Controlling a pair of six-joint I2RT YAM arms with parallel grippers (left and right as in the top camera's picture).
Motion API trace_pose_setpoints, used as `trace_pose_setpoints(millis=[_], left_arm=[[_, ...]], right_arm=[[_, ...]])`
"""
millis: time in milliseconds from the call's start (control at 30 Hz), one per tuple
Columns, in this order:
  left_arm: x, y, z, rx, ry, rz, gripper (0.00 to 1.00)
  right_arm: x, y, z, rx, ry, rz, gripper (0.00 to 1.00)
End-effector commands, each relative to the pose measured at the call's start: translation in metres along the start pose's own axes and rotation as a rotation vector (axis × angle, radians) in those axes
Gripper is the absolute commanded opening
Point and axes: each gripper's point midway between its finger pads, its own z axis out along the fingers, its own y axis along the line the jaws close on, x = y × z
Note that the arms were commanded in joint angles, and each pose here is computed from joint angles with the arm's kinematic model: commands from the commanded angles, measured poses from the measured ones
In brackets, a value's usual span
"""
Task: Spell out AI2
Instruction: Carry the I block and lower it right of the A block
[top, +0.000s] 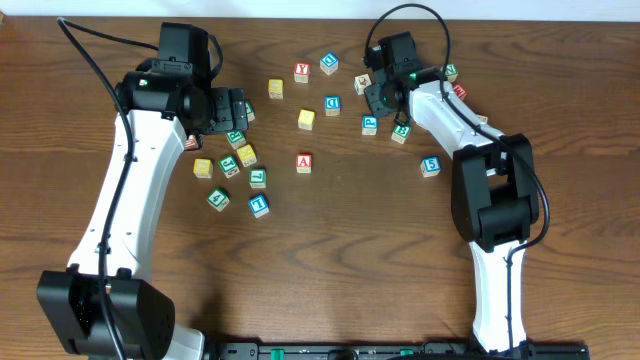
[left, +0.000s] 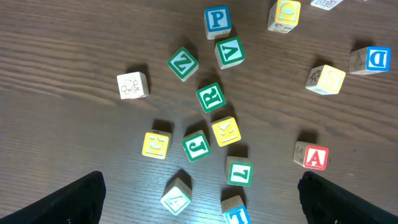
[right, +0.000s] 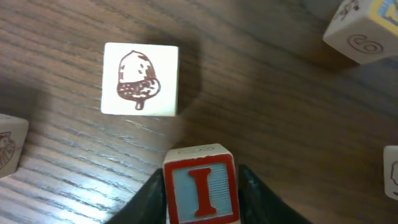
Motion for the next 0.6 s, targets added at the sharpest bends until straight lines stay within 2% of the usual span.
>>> trace_pose_setpoints(millis=[0, 267, 367, 400, 567], left_arm=[[-0.008, 0.003, -0.009, -0.009, -0.031, 0.0, 0.98], [-0.008, 0.003, -0.009, -0.009, -0.031, 0.0, 0.98], [-0.008, 0.003, -0.009, -0.009, -0.031, 0.0, 0.98], [-0.008, 0.003, -0.009, -0.009, -0.031, -0.001, 0.98], [-0.008, 0.003, -0.009, -0.009, -0.031, 0.0, 0.98]], right_arm=[[0.0, -0.01, 0.003, 0.026, 0.003, 0.075, 0.29], [-0.002, -0.01, 0.003, 0.025, -0.004, 0.1, 0.27], [-0.005, -0.009, -0.002, 0.017, -0.009, 0.11, 0.23], [-0.007, -0.007, -0.006, 0.008, -0.011, 0.113, 0.2], [-0.023, -0.006, -0.04, -0.014, -0.049, 0.13, 0.2]])
